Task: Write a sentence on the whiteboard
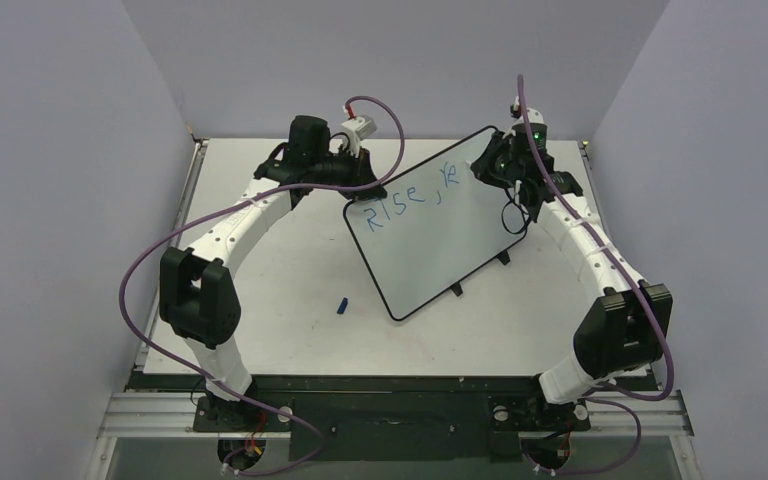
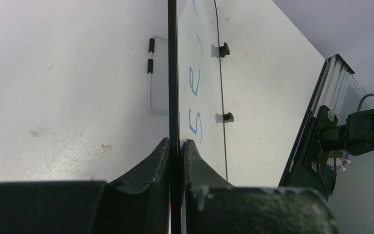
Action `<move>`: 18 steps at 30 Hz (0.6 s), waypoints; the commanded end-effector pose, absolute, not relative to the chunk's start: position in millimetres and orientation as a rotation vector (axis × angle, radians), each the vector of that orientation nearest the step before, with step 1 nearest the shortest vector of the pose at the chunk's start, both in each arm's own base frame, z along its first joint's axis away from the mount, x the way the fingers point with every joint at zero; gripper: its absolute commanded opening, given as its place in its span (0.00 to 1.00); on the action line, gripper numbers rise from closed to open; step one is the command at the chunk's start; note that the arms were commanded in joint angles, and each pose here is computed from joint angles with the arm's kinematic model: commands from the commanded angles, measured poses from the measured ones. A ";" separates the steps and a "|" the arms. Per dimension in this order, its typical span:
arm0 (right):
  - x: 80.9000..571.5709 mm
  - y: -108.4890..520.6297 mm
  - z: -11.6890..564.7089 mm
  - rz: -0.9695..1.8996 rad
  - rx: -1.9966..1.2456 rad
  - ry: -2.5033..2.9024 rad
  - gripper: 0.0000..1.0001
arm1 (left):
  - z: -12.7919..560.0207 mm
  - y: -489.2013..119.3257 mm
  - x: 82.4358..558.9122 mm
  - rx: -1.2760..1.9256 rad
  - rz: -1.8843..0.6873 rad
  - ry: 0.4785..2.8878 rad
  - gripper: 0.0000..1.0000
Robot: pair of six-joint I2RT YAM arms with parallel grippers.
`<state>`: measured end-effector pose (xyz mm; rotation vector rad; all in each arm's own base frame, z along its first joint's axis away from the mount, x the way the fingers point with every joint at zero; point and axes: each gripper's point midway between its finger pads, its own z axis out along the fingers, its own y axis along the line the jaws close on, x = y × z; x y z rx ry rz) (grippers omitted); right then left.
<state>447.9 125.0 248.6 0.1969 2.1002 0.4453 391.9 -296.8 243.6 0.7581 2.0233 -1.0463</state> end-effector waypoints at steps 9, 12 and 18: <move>457.8 139.7 271.1 0.522 0.166 2.033 0.00 | 279.3 -300.8 394.2 0.860 -0.984 1.847 0.00; 454.8 145.0 268.2 0.534 0.153 2.043 0.00 | 279.9 -300.5 394.3 0.860 -0.983 1.844 0.00; 448.3 152.4 262.5 0.548 0.131 2.060 0.00 | 279.7 -300.3 393.9 0.859 -0.983 1.846 0.00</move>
